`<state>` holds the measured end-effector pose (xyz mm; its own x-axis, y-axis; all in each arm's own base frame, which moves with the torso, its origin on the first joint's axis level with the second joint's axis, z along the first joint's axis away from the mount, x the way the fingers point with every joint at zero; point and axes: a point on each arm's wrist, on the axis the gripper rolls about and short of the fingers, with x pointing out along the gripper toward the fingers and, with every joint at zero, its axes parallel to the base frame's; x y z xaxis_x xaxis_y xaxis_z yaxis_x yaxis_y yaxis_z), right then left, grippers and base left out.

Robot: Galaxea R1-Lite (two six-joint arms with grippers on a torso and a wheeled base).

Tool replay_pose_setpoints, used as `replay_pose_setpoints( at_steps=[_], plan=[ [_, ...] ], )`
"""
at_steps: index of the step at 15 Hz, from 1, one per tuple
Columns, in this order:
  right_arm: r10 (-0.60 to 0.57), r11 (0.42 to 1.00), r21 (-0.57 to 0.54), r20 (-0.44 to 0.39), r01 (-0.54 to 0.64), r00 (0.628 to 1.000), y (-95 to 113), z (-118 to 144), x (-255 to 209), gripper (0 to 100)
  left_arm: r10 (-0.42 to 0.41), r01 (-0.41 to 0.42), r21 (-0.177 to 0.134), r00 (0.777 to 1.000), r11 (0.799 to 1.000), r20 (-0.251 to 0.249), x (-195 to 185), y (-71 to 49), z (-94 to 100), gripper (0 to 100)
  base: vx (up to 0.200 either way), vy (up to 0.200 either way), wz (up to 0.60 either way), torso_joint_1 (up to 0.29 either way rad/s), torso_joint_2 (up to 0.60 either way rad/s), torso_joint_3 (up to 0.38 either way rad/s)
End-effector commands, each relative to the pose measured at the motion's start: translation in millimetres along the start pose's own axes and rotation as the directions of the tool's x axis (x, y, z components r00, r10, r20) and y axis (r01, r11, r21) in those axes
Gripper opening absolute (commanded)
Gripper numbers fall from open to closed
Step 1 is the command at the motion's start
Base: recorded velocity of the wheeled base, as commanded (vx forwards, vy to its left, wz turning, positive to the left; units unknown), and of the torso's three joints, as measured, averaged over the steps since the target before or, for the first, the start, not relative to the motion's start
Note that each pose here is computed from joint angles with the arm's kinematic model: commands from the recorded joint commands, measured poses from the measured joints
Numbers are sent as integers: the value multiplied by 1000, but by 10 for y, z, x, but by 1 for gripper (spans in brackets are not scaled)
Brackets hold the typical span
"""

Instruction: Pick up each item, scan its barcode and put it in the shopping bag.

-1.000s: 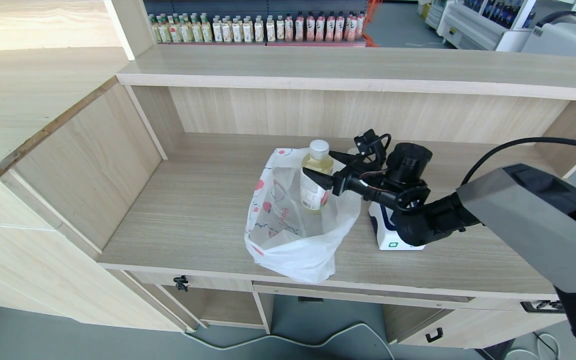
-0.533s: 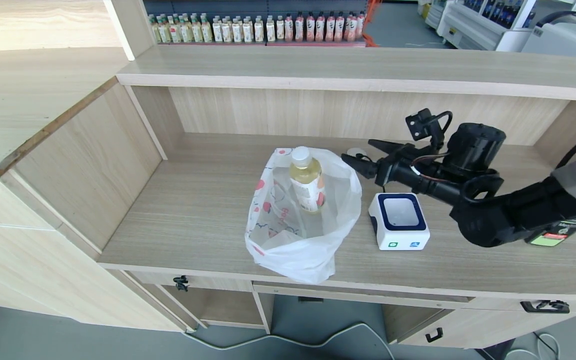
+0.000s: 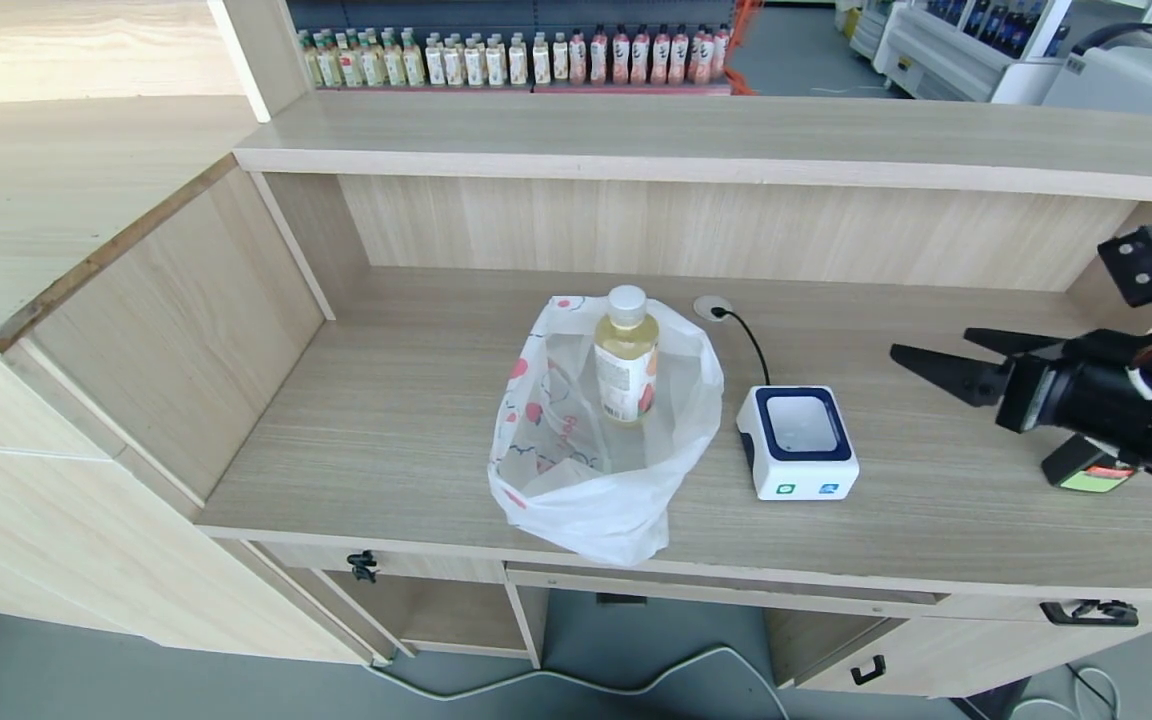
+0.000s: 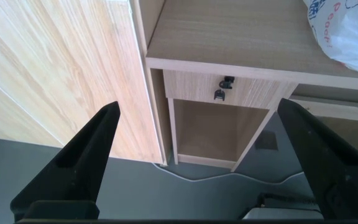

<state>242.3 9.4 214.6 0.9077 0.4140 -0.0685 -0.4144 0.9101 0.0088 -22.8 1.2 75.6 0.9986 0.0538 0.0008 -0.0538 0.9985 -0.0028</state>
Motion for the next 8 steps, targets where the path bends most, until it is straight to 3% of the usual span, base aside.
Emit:
replay_pose_setpoints(
  at_steps=[1, 8],
  plan=[
    [-181, 983, -18, 0, 181, 983, -120, 146, -571, 100, 1, -1, 0, 1000, 1000, 1, 0, 0, 0, 100, 0, 0, 0, 0, 0, 0],
    [-367, 930, -78, -119, 360, 922, -254, 17, -990, 100, 0, 0, 0, 1000, 1000, 1, 0, 0, 0, 100, 0, 0, 0, 0, 0, 0]
  ],
)
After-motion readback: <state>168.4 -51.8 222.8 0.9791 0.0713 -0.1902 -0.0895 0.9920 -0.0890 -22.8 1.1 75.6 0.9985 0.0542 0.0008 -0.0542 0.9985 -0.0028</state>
